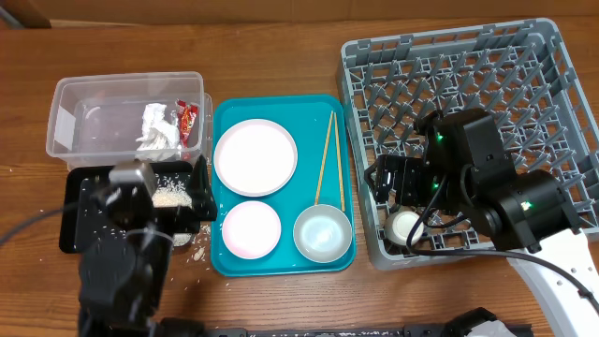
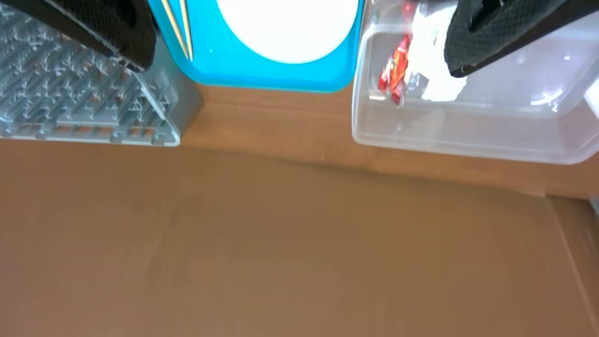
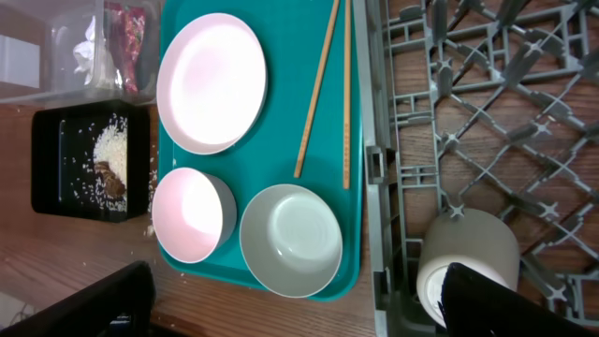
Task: Sort waste into correct bins and load items into the dishwasher
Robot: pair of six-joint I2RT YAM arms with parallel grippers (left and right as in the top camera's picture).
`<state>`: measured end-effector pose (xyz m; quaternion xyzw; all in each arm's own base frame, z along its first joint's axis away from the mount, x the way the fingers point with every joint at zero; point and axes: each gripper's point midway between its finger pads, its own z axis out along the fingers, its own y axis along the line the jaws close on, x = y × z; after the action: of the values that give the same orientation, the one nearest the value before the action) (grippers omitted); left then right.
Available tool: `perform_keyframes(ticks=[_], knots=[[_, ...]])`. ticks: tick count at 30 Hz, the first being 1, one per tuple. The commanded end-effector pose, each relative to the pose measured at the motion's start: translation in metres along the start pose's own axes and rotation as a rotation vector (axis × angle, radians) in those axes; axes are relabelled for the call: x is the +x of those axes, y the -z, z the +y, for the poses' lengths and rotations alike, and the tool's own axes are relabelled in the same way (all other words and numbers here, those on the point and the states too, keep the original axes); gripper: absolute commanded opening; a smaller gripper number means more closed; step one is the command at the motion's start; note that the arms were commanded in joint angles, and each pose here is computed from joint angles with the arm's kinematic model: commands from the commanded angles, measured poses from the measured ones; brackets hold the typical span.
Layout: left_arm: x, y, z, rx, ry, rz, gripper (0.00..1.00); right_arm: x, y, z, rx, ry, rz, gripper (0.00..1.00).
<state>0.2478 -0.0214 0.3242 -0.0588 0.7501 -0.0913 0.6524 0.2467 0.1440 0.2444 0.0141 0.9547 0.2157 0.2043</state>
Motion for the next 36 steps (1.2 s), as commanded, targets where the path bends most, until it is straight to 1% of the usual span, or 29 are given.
perform_keyframes(ticks=[1, 9, 14, 19, 22, 24, 36], knots=[[0.038, 0.011, 0.017, -0.025, -0.017, -0.036, 1.00, -0.003, 0.002, 0.003, -0.008, 0.006, -0.013, 1.00], [0.085, 0.015, 0.029, -0.007, -0.008, -0.138, 1.00, -0.003, 0.002, 0.003, -0.008, 0.006, -0.013, 1.00], [0.109, 0.001, 0.034, -0.010, -0.006, -0.119, 1.00, -0.003, 0.002, 0.003, -0.008, 0.006, -0.013, 1.00], [0.129, -0.011, 0.038, -0.004, 0.054, -0.133, 1.00, -0.003, 0.002, 0.003, -0.008, 0.006, -0.013, 1.00], [0.162, -0.019, 0.045, -0.021, 0.045, -0.058, 1.00, -0.003, 0.002, 0.003, -0.008, 0.006, -0.013, 1.00], [0.157, -0.019, 0.044, -0.020, 0.047, -0.079, 1.00, -0.003, 0.002, 0.003, -0.008, 0.006, -0.013, 1.00], [0.160, -0.019, 0.044, -0.020, 0.046, -0.069, 1.00, -0.003, 0.002, 0.003, -0.008, 0.006, -0.013, 1.00]])
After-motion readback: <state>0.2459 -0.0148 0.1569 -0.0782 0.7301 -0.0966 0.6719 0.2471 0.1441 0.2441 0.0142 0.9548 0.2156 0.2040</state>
